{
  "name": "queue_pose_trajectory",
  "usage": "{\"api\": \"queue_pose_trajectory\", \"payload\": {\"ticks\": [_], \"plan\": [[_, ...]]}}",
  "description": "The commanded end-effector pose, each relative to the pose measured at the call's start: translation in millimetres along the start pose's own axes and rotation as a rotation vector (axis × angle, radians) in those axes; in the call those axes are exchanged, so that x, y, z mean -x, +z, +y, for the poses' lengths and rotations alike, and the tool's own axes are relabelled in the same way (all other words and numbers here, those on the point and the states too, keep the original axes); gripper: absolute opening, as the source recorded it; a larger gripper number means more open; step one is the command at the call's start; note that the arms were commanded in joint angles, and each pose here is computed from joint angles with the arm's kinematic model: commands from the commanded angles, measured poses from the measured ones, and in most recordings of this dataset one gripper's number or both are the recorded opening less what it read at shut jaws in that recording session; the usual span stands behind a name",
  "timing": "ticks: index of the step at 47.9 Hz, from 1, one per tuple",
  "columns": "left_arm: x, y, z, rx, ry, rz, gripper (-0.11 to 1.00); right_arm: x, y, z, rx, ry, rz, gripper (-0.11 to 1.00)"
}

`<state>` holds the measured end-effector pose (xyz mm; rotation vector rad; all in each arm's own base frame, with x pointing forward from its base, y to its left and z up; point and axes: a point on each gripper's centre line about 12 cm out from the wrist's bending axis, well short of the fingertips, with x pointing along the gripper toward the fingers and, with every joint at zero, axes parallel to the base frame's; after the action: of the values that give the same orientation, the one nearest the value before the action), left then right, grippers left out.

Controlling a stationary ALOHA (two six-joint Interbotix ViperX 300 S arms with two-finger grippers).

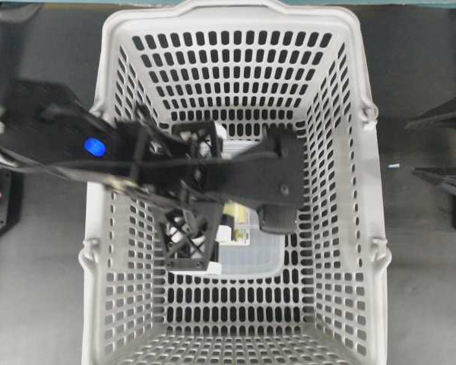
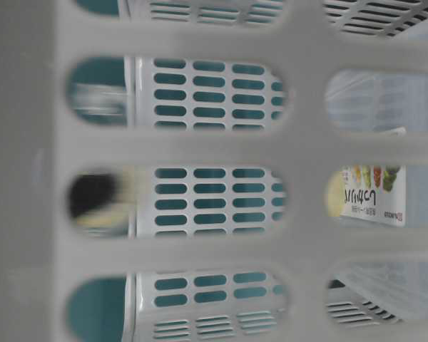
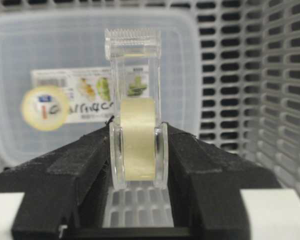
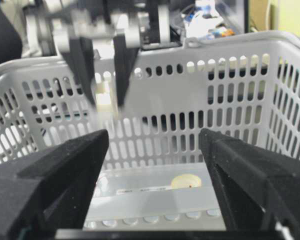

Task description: Pick up the tape dispenser from the shopping basket with the left arm.

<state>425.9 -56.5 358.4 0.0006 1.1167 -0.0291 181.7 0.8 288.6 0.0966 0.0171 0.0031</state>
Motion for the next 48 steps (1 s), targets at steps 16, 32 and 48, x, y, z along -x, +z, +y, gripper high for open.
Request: {"api": "queue_pose_trajectory", "payload": {"ticks": [16,32,48], "plan": [[29.0,9.3,0.5,0.005,0.0,-0.034,0.29,-1.3,3.9,0.6,-0.003,0.002,-0.009,0.71],[25.2,9.6,0.3,0.004,0.001,-0.026,0.29,-1.0,4.2,0.6,-0.005,0.002,-0.011,0.71],[24.0,9.4,0.3,0.006,0.001,-0.023,0.29,-1.0,4.2,0.6,-0.005,0.002,-0.011,0.71]]}}
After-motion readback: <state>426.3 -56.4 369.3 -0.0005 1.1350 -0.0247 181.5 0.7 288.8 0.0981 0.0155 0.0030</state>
